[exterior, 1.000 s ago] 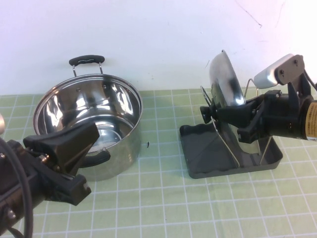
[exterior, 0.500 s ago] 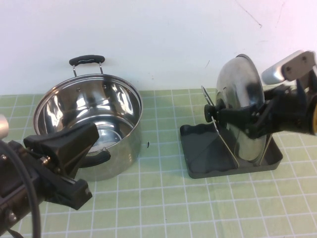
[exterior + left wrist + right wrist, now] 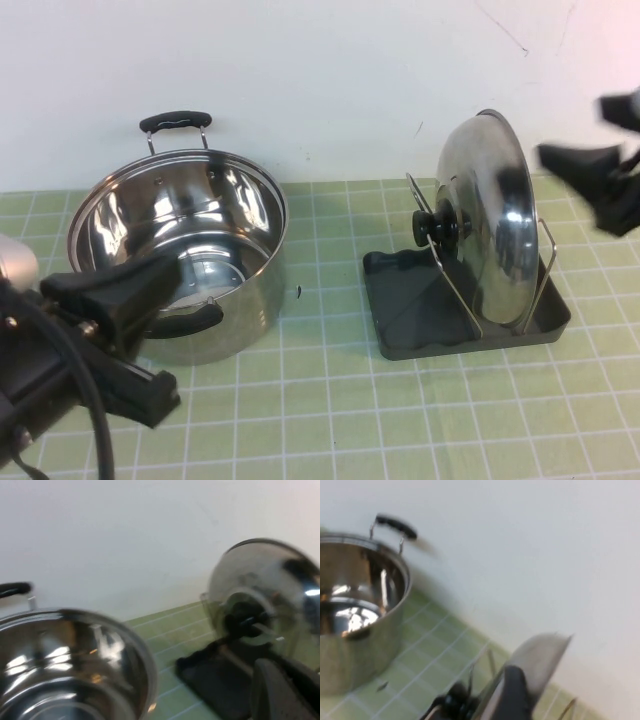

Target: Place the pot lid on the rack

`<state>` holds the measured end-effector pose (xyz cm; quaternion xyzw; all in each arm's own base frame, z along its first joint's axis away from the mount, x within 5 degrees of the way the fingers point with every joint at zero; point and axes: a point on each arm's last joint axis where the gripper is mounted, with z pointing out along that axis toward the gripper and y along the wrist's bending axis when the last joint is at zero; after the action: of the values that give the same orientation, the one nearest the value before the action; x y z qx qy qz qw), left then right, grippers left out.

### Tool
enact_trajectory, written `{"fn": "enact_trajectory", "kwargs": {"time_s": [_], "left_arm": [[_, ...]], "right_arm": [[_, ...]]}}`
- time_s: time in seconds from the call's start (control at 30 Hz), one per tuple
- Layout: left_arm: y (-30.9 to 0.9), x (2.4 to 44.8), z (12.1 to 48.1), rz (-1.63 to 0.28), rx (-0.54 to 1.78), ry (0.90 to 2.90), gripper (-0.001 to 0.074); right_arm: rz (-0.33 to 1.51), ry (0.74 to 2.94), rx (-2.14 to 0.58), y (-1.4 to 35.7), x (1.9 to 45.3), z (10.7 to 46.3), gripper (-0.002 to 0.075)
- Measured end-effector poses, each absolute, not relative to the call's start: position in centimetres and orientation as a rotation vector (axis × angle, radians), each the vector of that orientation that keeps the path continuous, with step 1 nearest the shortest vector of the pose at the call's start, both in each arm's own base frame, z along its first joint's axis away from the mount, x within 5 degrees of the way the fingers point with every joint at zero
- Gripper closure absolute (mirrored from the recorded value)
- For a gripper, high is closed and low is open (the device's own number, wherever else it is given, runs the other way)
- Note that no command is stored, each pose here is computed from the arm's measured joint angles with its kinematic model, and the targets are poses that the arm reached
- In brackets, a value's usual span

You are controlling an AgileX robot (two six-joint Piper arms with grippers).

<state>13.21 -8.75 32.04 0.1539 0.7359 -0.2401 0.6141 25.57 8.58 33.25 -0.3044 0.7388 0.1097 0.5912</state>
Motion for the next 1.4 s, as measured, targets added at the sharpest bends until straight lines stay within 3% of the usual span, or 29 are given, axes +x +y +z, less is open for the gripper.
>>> {"fn": "enact_trajectory", "kwargs": {"time_s": [0.13, 0.27, 0.37, 0.5, 0.67, 0.8, 0.87, 0.97, 1.1, 1.27, 1.4], "left_arm": [[-7.3, 13.8, 31.3, -0.380, 0.255, 1.782, 0.0736], [-4.8, 14.1, 30.0, -0.074, 0.123, 1.925, 0.0736], [-3.3, 13.7, 29.0, 0.109, 0.039, 2.049, 0.0736], [-2.6, 12.9, 27.9, 0.205, 0.047, 2.201, 0.0736], [-3.7, 11.8, 26.5, 0.063, 0.148, 2.395, 0.0736], [-5.2, 11.3, 26.3, -0.105, 0.291, 2.428, 0.0736], [-5.7, 11.4, 26.5, -0.161, 0.362, 2.390, 0.0736], [-6.6, 11.7, 27.1, -0.249, 0.427, 2.280, 0.0736], [-7.3, 12.3, 28.2, -0.322, 0.448, 2.127, 0.0736], [-7.9, 12.6, 28.6, -0.384, 0.449, 2.002, 0.0736], [-8.0, 12.5, 27.6, -0.405, 0.454, 1.970, 0.0736]], "right_arm": [[0.203, 1.598, -0.686, 7.7, 22.5, 36.7, 0.0300], [0.117, 1.431, -0.717, 6.9, 18.7, 39.8, 0.0592], [0.001, 1.337, -0.709, 6.1, 16.7, 41.4, 0.0686], [-0.251, 1.263, -0.630, 4.1, 15.1, 43.0, 0.0718], [-0.714, 1.304, -0.432, 0.3, 14.5, 43.5, 0.0726], [-1.062, 1.557, -0.335, -2.8, 13.9, 42.0, 0.0726], [-1.106, 1.746, -0.309, -3.7, 13.4, 40.6, 0.0727], [-1.027, 2.013, -0.339, -3.8, 12.6, 38.3, 0.0727], [-0.682, 2.179, -0.478, -2.0, 11.4, 35.9, 0.0727], [-0.286, 2.135, -0.603, 0.5, 8.9, 33.7, 0.0727], [-0.135, 2.032, -0.662, 1.4, 6.9, 31.4, 0.0727]]}}
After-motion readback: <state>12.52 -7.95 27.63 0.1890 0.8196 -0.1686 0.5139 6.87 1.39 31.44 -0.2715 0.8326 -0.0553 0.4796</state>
